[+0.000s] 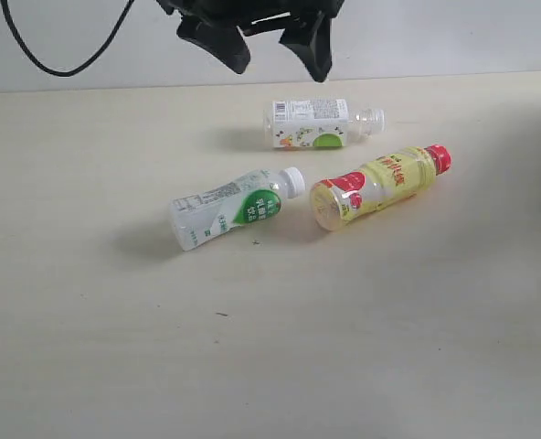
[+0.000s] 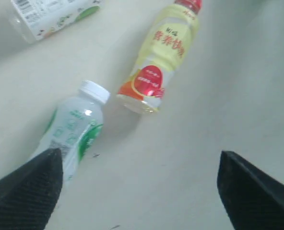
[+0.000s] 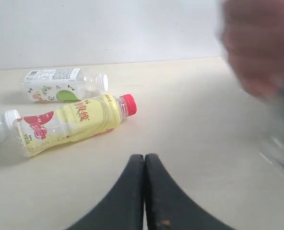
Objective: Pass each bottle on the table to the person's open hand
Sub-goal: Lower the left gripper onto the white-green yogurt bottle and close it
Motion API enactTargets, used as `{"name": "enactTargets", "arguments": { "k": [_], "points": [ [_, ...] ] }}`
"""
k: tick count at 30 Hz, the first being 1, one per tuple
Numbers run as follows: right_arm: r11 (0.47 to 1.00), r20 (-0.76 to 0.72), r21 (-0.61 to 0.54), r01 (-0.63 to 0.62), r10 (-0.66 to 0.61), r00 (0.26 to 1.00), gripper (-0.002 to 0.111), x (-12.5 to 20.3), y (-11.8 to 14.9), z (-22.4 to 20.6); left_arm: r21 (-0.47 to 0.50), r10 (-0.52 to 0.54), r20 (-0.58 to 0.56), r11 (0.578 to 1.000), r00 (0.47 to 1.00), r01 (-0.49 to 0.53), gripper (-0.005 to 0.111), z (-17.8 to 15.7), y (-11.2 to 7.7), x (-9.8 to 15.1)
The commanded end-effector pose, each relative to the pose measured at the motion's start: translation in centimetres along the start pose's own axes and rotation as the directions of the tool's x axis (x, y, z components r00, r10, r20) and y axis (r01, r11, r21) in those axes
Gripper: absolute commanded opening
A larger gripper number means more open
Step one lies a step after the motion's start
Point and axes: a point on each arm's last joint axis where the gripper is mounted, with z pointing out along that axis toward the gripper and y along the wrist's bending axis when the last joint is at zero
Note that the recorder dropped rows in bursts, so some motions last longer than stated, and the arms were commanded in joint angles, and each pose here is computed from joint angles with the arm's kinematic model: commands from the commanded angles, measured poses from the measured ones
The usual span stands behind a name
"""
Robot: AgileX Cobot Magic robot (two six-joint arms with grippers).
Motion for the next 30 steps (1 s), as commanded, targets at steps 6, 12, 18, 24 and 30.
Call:
{"name": "enactTargets", "arguments": {
  "k": [6, 12, 18, 24, 30],
  "points": [
    [1.000, 0.003, 0.001, 0.004, -0.004, 1.000, 0.000, 0.1, 0.0, 0.1, -0.123, 0.319, -0.236, 0.927, 0.918, -0.354, 0.083, 3.4, 2.8, 3.7],
    [1.000, 0.003, 0.001, 0.004, -0.004, 1.000, 0.000, 0.1, 0.0, 0.1, -0.087, 0.370, -0.318, 0.906, 0.873, -0.415, 0.083, 5.8, 3.6, 4.9],
    [1.000, 0.003, 0.001, 0.004, -0.004, 1.000, 0.000, 0.1, 0.0, 0.1, -0.093, 0.403, -0.283, 0.891, 0.870, -0.444, 0.083, 6.6, 3.7, 4.5],
    [1.000, 0.003, 0.001, 0.004, -0.004, 1.000, 0.000, 0.1, 0.0, 0.1, -0.087, 0.416, -0.289, 0.886, 0.862, -0.456, 0.083, 7.4, 3.9, 4.5],
    [1.000, 0.003, 0.001, 0.004, -0.004, 1.000, 0.000, 0.1, 0.0, 0.1, -0.076, 0.420, -0.310, 0.883, 0.853, -0.463, 0.083, 8.8, 4.2, 4.7]
  ]
}}
